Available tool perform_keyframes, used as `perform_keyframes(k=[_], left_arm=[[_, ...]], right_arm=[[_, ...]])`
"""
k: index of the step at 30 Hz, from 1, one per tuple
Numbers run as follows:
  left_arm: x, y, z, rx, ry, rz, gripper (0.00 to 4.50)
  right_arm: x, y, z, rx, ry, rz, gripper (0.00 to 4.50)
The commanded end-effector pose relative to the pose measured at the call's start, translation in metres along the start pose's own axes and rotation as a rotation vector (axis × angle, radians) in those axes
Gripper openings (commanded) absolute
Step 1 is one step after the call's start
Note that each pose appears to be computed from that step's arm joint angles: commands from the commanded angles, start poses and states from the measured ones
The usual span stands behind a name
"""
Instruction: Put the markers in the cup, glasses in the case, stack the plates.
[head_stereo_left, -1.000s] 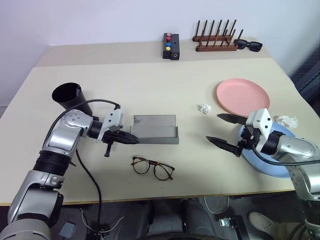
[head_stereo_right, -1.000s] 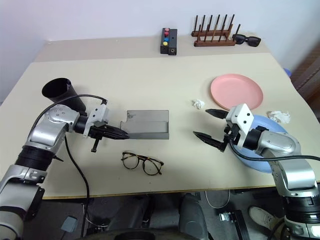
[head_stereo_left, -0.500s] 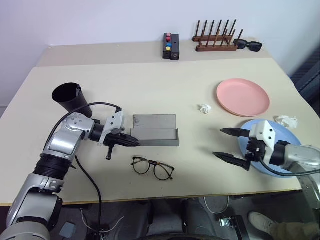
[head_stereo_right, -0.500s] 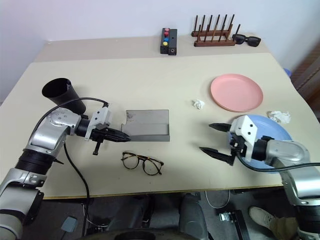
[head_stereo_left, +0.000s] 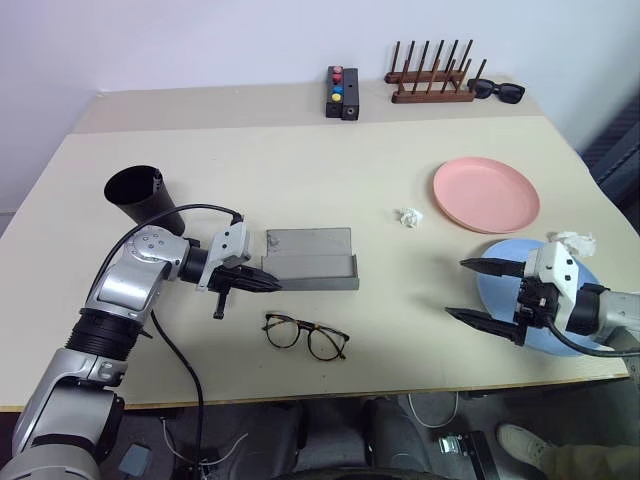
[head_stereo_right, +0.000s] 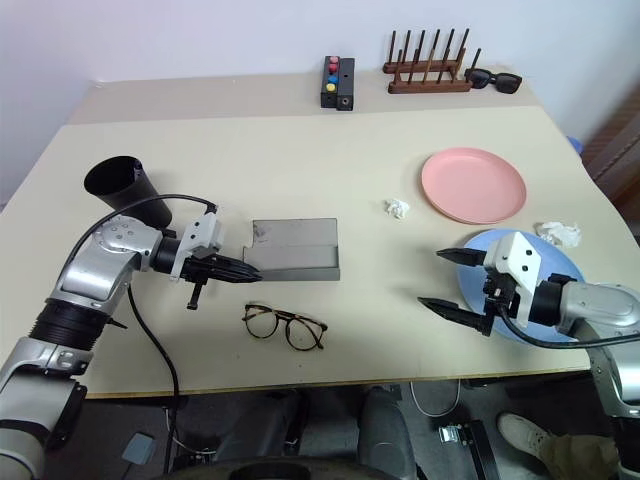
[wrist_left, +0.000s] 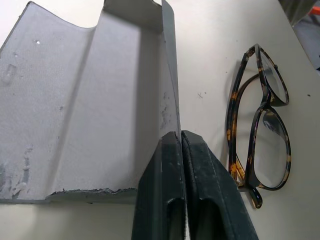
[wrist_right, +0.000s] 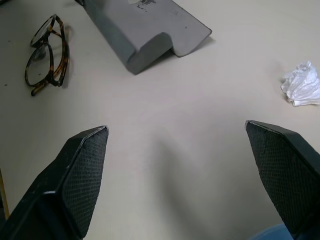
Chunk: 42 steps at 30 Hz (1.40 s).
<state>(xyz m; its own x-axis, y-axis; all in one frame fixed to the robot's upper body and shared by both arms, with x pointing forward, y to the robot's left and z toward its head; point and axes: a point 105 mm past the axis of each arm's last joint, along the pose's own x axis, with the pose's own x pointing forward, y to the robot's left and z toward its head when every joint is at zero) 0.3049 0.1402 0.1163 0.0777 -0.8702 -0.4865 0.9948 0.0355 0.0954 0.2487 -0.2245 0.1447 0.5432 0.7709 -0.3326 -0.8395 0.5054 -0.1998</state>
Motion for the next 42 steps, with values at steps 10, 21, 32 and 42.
perform_keyframes(k=[10,21,32,42], left_arm=[[-0.025,0.009,0.026,0.078,-0.029,0.056,3.89],[-0.001,-0.011,0.051,0.026,-0.089,-0.114,3.89],[0.025,-0.029,0.036,-0.008,-0.077,-0.264,3.89],[0.026,-0.03,0.017,0.01,0.011,-0.333,3.89]], right_arm=[[0.005,-0.004,0.021,-0.058,-0.049,-0.017,4.5],[0.013,-0.007,0.025,-0.06,-0.07,-0.035,4.5],[0.011,-0.005,0.023,-0.057,-0.072,-0.043,4.5],[0.01,-0.003,0.019,-0.052,-0.073,-0.05,4.5]])
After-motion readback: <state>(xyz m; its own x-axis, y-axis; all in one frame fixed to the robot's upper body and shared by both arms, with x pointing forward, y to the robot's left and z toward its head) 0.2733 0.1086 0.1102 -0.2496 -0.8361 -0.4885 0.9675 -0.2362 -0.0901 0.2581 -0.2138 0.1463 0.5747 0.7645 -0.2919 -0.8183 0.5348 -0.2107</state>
